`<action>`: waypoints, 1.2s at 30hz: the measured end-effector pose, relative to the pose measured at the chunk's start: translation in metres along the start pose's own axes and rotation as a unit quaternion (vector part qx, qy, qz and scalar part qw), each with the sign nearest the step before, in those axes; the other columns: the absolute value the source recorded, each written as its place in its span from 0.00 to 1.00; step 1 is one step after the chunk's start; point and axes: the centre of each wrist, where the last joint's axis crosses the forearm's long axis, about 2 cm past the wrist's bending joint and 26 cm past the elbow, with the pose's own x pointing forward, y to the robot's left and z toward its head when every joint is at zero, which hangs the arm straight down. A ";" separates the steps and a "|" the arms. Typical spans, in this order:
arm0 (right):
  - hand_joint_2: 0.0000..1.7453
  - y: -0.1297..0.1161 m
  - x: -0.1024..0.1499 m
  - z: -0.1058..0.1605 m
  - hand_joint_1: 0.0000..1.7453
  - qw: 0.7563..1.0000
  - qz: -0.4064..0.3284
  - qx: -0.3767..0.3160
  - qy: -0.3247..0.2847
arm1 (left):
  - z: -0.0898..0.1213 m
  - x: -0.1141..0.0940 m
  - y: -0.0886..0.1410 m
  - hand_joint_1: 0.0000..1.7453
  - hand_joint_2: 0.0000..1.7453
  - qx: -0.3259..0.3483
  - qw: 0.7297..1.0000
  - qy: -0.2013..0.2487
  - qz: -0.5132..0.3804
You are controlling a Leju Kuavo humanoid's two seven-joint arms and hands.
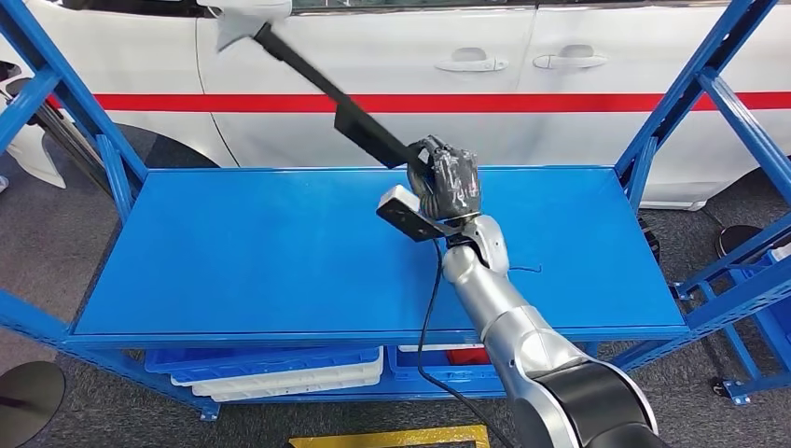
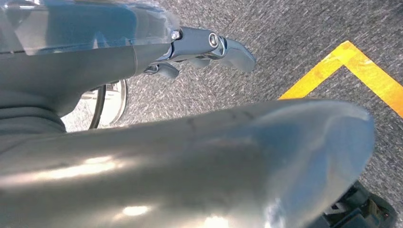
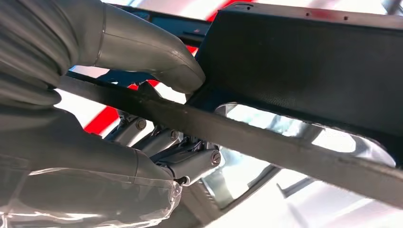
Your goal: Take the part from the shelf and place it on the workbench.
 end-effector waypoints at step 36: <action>1.00 -0.072 0.074 0.015 1.00 0.624 -0.774 -0.006 -0.106 | -0.001 -0.015 0.010 0.00 1.00 0.102 0.929 -0.178 0.309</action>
